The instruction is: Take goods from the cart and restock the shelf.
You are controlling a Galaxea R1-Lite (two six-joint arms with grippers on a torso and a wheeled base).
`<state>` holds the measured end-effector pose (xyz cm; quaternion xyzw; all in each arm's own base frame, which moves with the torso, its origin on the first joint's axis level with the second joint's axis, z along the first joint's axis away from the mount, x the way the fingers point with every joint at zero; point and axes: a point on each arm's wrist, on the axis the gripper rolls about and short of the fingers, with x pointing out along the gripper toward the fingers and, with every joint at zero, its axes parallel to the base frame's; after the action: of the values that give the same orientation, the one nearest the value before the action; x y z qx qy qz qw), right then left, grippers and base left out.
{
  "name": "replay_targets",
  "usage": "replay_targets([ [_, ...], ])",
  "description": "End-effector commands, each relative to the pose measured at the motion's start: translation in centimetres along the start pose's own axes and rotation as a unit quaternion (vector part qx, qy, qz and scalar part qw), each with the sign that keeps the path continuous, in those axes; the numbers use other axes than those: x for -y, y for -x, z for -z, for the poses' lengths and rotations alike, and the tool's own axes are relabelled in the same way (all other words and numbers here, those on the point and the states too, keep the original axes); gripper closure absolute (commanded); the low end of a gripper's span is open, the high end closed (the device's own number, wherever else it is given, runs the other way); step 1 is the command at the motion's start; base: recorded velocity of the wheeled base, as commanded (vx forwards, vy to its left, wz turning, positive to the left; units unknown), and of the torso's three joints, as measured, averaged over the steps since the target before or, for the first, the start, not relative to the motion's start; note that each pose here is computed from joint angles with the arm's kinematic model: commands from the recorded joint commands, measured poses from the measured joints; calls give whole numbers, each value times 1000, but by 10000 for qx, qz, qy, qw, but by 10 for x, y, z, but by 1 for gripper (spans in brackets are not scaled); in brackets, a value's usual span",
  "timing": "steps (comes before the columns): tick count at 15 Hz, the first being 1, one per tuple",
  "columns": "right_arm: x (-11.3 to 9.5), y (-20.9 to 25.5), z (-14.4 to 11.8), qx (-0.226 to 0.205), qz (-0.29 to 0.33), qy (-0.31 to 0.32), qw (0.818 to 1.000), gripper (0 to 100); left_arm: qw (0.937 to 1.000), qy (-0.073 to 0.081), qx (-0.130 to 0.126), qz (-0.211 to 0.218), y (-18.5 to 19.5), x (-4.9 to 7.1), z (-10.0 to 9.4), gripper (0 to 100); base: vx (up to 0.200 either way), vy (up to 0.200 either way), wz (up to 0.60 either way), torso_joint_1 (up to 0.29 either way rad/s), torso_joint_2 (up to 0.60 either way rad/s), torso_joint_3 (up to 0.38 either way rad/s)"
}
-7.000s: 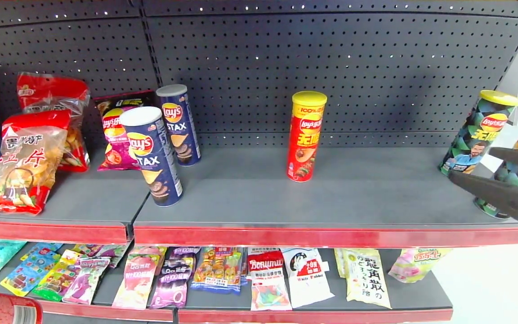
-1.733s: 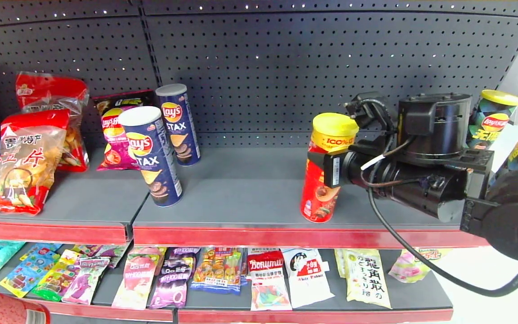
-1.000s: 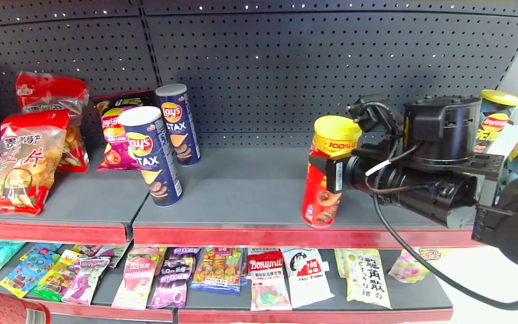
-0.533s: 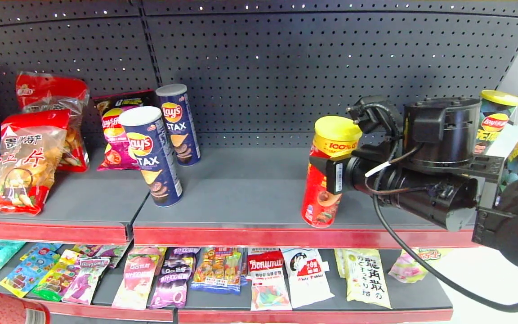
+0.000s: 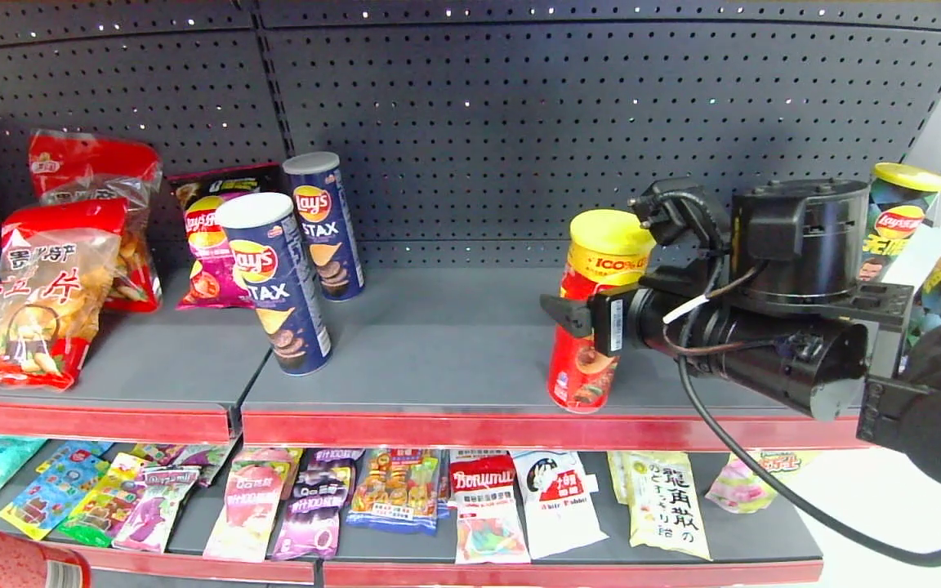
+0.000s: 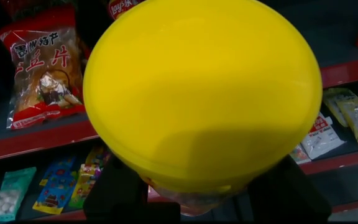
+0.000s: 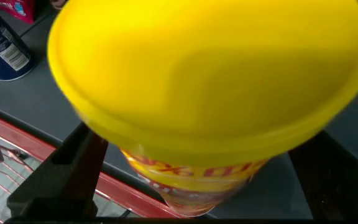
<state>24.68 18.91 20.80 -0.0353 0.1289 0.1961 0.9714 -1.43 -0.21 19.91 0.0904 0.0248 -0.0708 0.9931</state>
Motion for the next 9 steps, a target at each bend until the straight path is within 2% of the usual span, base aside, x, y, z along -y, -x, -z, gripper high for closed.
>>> replay_targets([
  [1, 1, 7, -1, 44, -5, -11, 10000, 0, 10000, 2, -9, 1, -1, 0, 0, 100, 0, 0, 0, 0, 0, 0],
  [6, 8, 60, 17, 9, -181, 30, 9998, 0, 10000, 3, -10, 40, -1, 0, 0, 100, 0, 0, 0, 0, 0, 0],
  [9, 23, 96, 31, 55, -209, 21, 9998, 0, 10000, 2, 1, 54, -1, 0, -1, 100, 0, 0, 0, 0, 0, 0],
])
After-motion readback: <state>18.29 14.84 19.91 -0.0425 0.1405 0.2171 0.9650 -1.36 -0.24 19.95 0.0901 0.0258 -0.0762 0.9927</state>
